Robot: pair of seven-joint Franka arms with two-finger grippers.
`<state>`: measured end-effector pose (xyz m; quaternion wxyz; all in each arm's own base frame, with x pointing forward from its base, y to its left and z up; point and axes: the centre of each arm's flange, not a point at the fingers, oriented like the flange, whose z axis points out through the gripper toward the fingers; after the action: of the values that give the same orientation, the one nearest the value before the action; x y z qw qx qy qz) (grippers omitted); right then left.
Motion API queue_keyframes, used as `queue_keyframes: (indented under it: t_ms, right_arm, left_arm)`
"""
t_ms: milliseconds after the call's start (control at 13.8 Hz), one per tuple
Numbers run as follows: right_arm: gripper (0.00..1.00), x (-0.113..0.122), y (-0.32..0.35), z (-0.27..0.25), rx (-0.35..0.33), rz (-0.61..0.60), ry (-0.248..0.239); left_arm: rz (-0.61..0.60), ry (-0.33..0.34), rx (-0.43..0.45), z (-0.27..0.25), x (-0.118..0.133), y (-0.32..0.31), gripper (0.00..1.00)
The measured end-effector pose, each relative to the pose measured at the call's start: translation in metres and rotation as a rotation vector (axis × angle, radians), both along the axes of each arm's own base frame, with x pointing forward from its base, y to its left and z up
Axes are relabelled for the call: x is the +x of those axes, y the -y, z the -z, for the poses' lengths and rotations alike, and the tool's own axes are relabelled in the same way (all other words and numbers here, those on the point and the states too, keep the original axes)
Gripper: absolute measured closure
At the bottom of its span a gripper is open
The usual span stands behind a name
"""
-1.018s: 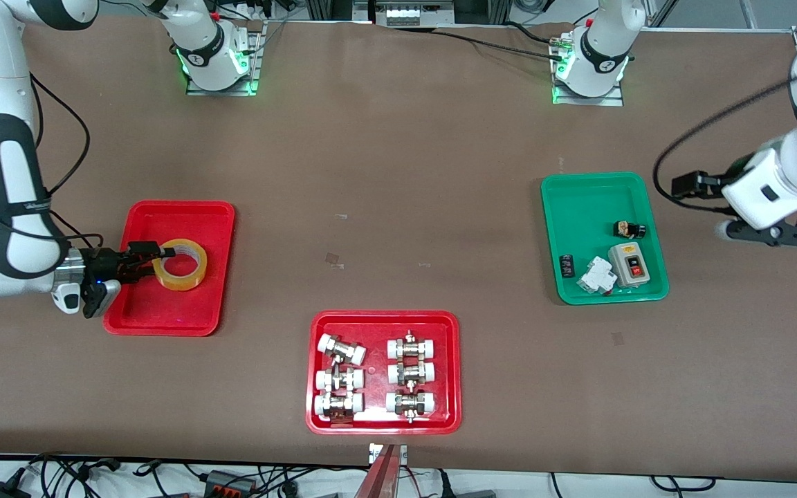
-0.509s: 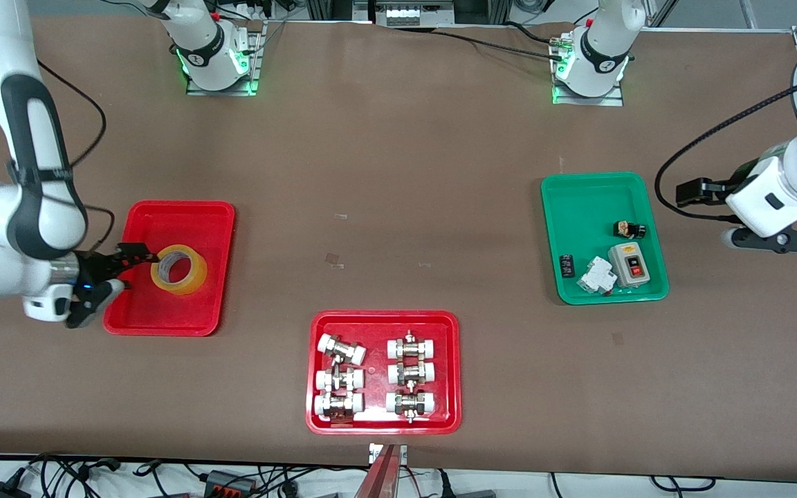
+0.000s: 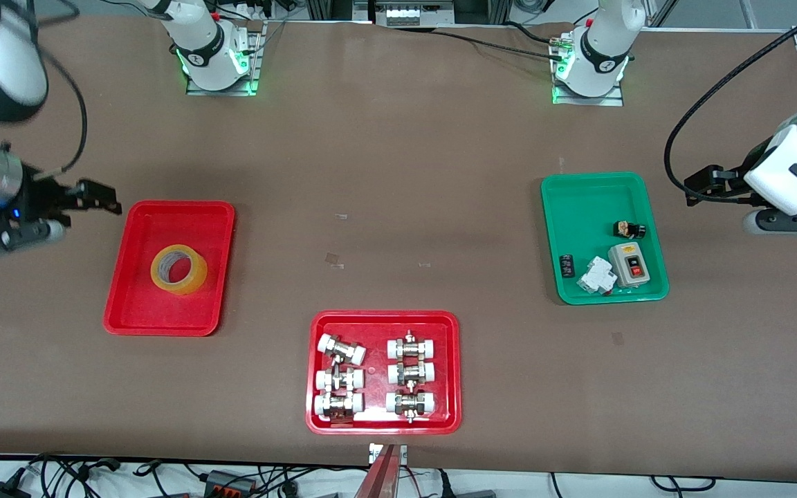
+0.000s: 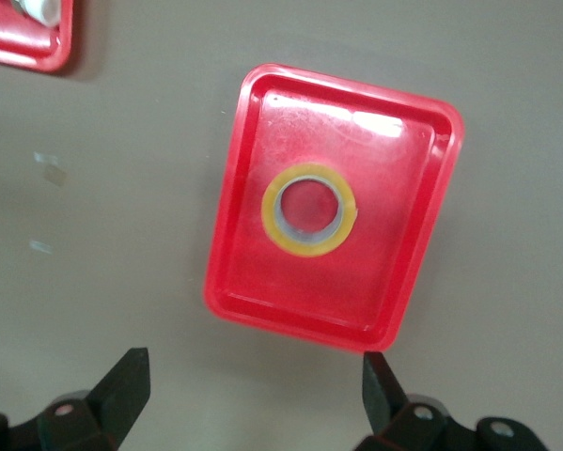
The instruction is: Left arm passes tape to right arm into tray
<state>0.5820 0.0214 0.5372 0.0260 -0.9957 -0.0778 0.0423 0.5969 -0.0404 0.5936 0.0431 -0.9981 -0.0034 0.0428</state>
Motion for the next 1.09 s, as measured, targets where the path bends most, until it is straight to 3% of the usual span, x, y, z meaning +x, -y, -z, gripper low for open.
queue_keyframes:
  t_ms: [218, 364, 582, 1091]
  right_arm:
    - [0.00, -0.037, -0.030, -0.045, -0.014, 0.071, 0.033]
    - [0.00, -0.048, -0.026, -0.054, -0.017, 0.082, 0.046]
    - [0.00, -0.047, -0.012, -0.062, -0.064, 0.096, 0.069]
    - [0.00, -0.026, -0.011, -0.071, -0.066, 0.180, 0.115]
  left_arm:
    - [-0.054, 0.004, -0.016, 0.001, 0.000, 0.003, 0.00]
    - [-0.063, 0.003, -0.029, 0.001, 0.000, 0.005, 0.00]
    - [-0.066, 0.002, -0.034, 0.001, 0.000, 0.006, 0.00]
    - [-0.066, 0.001, -0.035, 0.002, 0.000, 0.006, 0.00]
